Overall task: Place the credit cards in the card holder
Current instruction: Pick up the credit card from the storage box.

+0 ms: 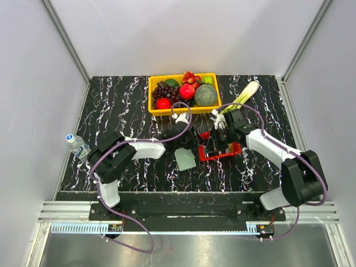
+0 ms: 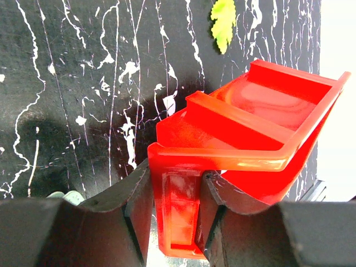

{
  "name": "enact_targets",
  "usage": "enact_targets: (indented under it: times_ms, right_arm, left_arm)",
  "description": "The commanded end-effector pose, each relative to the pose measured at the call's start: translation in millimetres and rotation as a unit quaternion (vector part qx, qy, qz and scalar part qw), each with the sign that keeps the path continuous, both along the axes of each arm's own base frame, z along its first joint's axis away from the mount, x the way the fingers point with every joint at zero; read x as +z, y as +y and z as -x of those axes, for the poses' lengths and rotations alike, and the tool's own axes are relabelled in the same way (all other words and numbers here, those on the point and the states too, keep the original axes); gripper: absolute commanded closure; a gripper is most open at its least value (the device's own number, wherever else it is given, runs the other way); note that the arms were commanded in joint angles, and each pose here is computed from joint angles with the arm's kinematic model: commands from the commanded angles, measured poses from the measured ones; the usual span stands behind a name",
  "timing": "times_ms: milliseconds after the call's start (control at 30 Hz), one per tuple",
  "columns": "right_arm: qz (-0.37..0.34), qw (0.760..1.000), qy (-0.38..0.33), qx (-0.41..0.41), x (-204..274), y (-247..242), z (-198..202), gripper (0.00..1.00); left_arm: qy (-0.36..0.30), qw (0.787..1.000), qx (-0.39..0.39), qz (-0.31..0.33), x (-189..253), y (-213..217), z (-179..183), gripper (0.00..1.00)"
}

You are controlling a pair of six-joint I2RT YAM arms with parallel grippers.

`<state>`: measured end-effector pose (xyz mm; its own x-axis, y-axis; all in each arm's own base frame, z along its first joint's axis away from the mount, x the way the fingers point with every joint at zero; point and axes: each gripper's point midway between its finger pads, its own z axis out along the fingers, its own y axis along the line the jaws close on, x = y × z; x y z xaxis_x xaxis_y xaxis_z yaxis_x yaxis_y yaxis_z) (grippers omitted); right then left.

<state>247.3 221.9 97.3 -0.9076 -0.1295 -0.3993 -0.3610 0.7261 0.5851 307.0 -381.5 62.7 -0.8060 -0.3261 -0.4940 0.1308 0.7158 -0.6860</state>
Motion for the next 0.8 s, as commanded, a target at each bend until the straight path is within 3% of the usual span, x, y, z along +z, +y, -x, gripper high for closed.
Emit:
enact_targets:
  times_ms: [0,200,467,767]
  right_arm:
    - [-0.017,1.0,-0.022,0.011,11.3,3.4,-2.7,0.92]
    - [-0.038,0.999,-0.016,0.021,13.6,10.2,-0.9,0.93]
    - [-0.041,0.999,0.027,0.004,-5.0,7.5,-0.5,0.88]
    - [-0.055,0.998,0.014,-0.012,4.3,3.3,-6.3,0.92]
  left_arm:
    - [-0.035,0.999,0.003,0.04,34.8,-12.1,-14.5,1.0]
    - [-0.035,0.998,0.005,0.043,36.0,-11.9,-15.2,1.0]
    - [-0.035,0.999,0.004,0.041,34.4,-9.8,-13.3,1.0]
    - [-0.035,0.998,0.005,0.042,34.7,-9.8,-14.3,1.0]
